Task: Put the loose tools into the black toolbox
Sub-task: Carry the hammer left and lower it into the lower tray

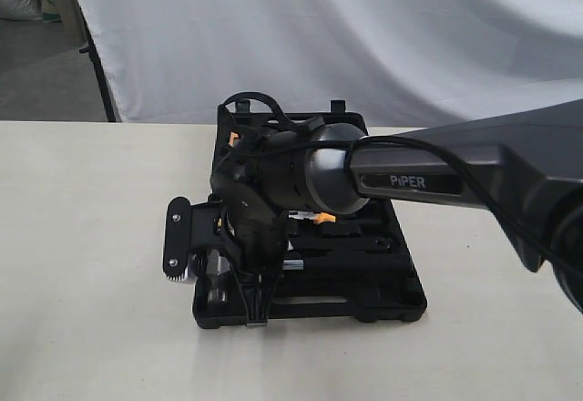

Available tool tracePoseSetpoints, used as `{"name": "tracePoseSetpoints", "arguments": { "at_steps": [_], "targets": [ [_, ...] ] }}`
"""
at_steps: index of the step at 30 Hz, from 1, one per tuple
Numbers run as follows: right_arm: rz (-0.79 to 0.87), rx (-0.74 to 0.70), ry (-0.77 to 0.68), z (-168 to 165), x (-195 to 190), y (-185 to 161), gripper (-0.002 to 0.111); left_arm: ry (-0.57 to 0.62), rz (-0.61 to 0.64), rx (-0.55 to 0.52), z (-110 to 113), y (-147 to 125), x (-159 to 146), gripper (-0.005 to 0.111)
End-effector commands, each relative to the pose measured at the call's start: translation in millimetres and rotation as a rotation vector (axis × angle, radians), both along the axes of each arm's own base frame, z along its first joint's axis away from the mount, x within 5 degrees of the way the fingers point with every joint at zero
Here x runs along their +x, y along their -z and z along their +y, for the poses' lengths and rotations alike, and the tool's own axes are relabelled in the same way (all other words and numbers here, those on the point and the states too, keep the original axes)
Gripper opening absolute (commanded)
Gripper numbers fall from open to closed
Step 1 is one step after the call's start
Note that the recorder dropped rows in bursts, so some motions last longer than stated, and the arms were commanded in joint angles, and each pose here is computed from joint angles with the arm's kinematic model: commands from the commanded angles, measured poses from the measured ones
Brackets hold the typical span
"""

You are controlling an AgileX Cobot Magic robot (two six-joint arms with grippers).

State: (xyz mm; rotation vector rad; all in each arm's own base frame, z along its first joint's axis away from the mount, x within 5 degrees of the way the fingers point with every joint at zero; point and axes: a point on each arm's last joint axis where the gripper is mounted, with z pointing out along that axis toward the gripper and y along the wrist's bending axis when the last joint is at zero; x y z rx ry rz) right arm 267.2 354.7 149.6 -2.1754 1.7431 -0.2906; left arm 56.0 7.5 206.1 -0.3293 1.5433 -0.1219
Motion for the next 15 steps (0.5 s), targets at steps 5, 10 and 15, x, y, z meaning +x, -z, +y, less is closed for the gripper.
{"name": "tracePoseSetpoints", "arguments": {
  "at_steps": [5, 10, 15],
  "targets": [
    [-0.002, -0.004, 0.012, -0.8, 0.9, -1.4, 0.0, -0.026, -0.013, 0.002, 1.4, -1.7, -0.6, 0.001],
    [-0.001, -0.008, 0.014, -1.1, 0.8, -1.3, 0.029, -0.026, -0.013, 0.002, 1.4, -1.7, -0.6, 0.001],
    [0.001, -0.003, 0.018, -1.0, 0.6, -2.1, 0.067, -0.026, -0.013, 0.002, 1.4, -1.7, -0.6, 0.001]
  ]
}}
